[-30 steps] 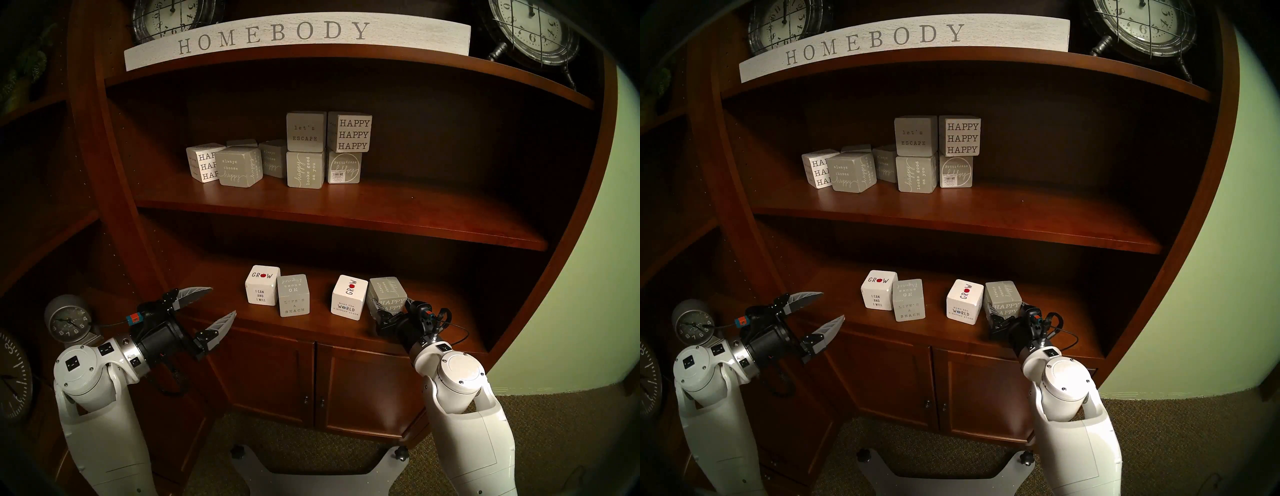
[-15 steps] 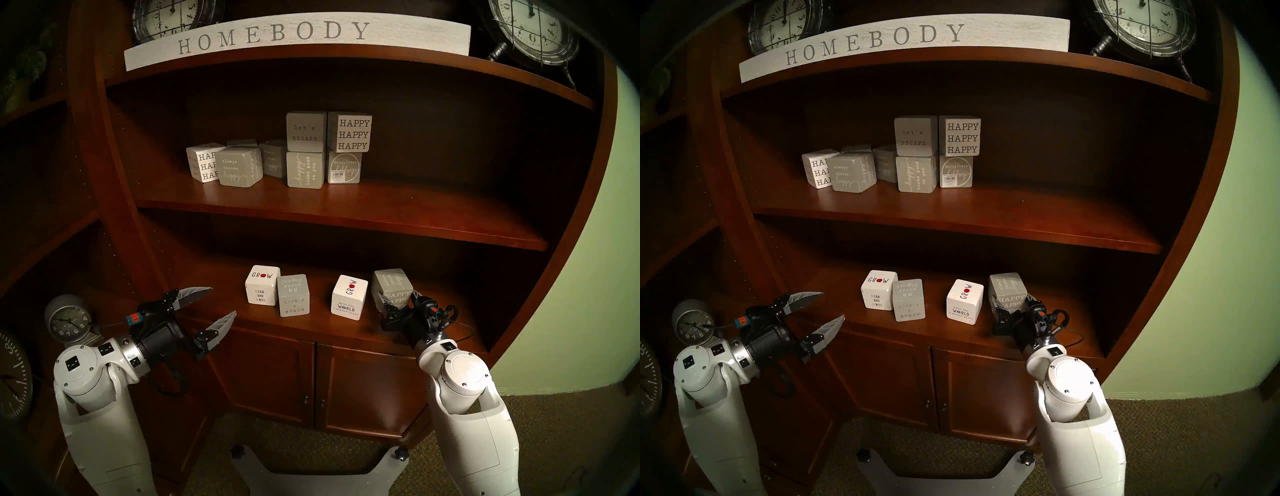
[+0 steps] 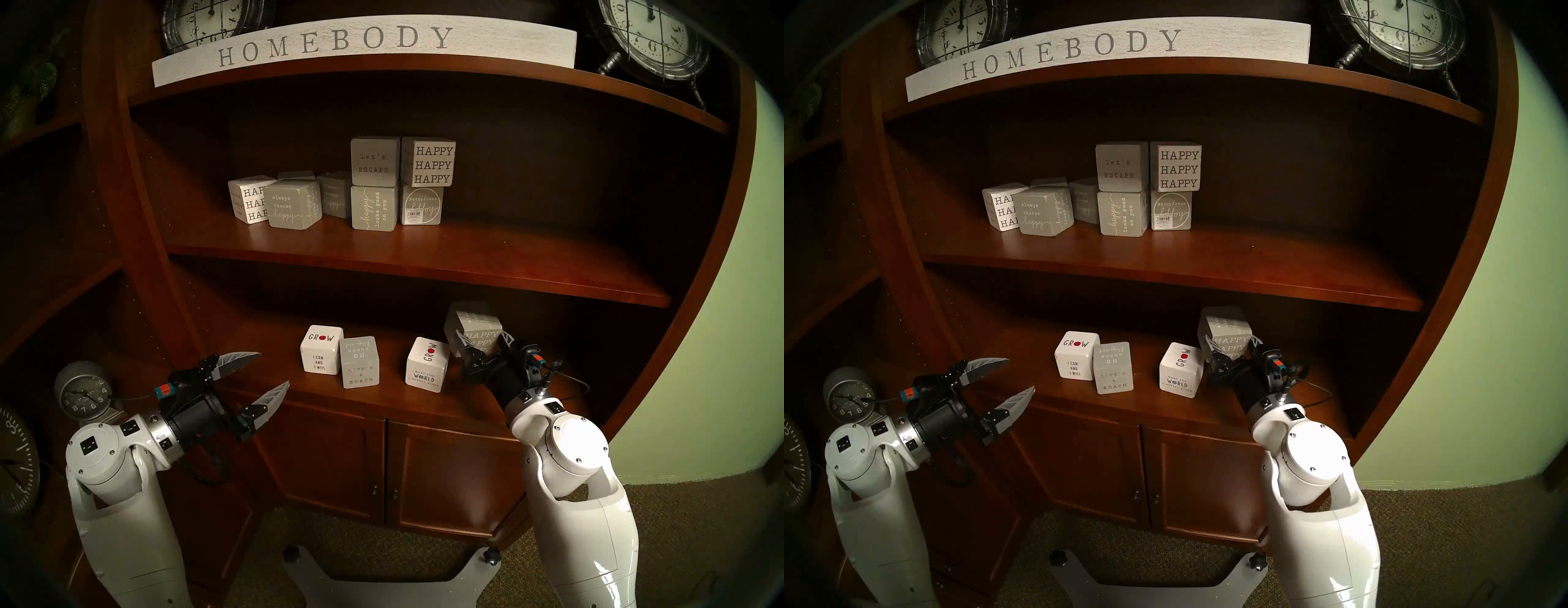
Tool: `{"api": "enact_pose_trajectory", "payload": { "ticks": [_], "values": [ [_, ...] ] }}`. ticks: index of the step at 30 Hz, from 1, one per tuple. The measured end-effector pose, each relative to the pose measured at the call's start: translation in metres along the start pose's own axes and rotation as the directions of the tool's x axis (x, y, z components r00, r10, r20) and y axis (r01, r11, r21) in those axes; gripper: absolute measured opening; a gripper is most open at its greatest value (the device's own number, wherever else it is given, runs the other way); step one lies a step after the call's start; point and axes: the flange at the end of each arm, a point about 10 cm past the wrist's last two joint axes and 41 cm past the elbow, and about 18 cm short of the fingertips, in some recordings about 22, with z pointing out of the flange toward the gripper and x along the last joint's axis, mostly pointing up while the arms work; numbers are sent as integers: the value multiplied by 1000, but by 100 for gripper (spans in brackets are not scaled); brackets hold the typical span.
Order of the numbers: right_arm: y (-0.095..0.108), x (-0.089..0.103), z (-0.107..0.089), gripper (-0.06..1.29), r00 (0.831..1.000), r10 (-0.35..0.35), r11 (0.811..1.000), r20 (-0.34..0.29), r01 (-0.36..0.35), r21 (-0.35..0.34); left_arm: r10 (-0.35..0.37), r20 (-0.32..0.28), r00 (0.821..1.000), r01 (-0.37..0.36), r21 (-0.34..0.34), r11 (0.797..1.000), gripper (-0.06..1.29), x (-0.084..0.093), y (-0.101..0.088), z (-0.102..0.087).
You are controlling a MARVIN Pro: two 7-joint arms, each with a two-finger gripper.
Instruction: Stack four cubes vertically into two groups
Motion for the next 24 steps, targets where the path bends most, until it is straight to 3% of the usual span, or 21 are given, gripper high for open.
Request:
{"api": "enact_pose_trajectory", "payload": {
  "ticks": [12, 24],
  "values": [
    [-31, 4, 12, 79, 999, 52, 997, 11, -52, 53, 0, 0, 1000, 0, 0, 1000, 122, 0, 0, 0],
    [-40, 4, 12, 79, 998, 55, 997, 21, -56, 50, 0, 0, 1000, 0, 0, 1000, 122, 0, 0, 0]
  ]
}}
